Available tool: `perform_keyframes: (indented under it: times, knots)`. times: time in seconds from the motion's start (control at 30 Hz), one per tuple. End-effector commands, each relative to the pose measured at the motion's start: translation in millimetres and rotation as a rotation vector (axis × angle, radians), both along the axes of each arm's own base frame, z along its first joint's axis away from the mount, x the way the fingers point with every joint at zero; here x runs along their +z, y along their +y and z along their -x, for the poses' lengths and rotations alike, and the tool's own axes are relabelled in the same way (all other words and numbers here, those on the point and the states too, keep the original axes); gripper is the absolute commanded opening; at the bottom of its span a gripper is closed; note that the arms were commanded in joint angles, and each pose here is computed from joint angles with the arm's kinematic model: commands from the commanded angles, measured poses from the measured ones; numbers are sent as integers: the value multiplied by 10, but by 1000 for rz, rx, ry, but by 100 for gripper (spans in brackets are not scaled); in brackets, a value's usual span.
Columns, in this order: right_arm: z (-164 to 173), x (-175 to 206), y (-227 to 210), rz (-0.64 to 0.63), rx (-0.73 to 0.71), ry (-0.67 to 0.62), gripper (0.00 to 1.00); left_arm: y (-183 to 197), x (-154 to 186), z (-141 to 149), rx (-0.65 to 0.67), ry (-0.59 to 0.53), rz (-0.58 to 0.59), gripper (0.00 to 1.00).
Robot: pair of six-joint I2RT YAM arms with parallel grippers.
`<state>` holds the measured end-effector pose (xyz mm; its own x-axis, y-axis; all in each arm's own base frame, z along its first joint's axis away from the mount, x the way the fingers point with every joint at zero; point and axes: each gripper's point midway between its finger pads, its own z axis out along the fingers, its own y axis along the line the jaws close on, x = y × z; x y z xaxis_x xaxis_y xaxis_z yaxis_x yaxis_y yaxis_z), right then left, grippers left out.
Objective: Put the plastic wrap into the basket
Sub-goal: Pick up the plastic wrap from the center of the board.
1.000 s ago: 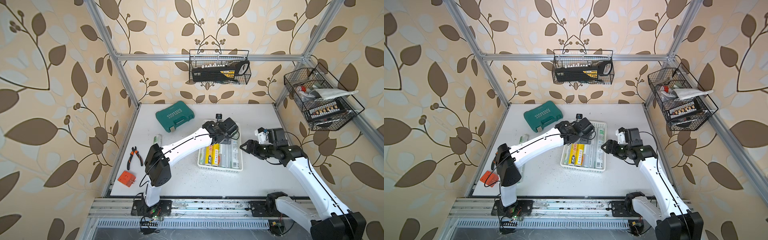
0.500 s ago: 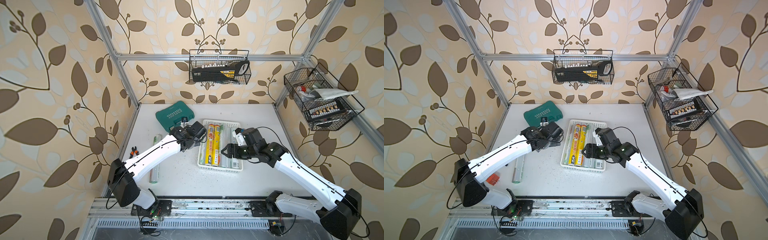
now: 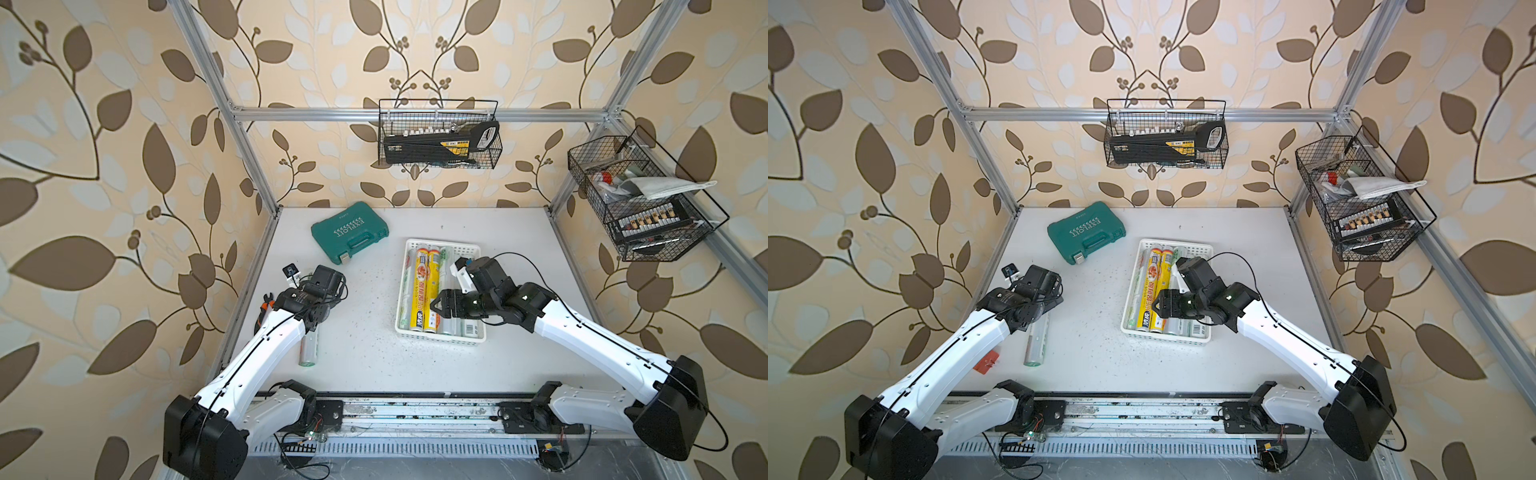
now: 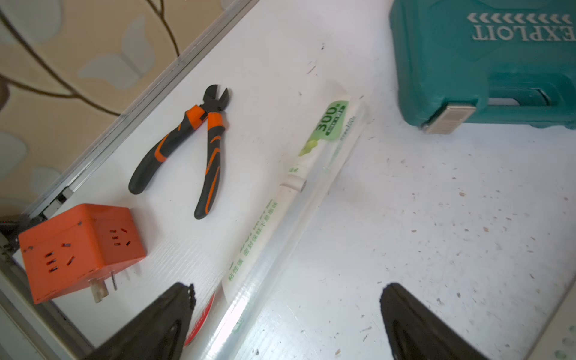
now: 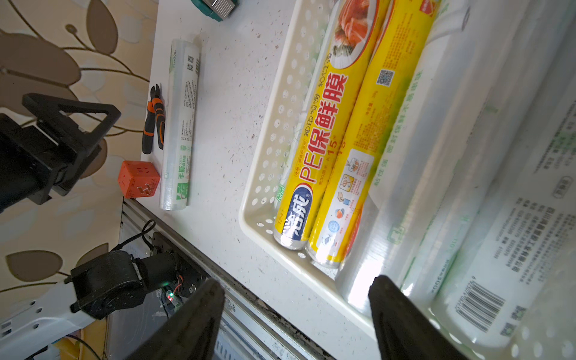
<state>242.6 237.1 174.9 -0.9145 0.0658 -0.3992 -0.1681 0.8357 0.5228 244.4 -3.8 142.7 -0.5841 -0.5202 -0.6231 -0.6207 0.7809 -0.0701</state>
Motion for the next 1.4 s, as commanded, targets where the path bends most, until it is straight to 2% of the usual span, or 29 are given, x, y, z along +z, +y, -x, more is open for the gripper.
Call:
perform_keyframes:
  times: [0.0, 0.3, 0.53, 0.97, 1.13, 1.37]
  knots:
    - [-47, 102, 27, -6, 3, -36, 77, 110, -100, 41, 113, -61, 57, 99]
    - [-40, 137, -14, 6, 1, -51, 77, 235, -575, 152, 202, 27, 125, 99]
    - [-48, 93, -20, 22, 3, -45, 77, 254, -733, 197, 194, 54, 146, 99]
    - [-52, 43, -47, 51, 3, -37, 77, 15, -901, -32, 57, 139, 215, 99]
    - [-48, 38, -66, 58, 0, -37, 77, -166, -968, -174, -42, 189, 256, 98]
    - [-38, 27, -88, 69, -2, -34, 77, -290, -1024, -329, -119, 265, 234, 97]
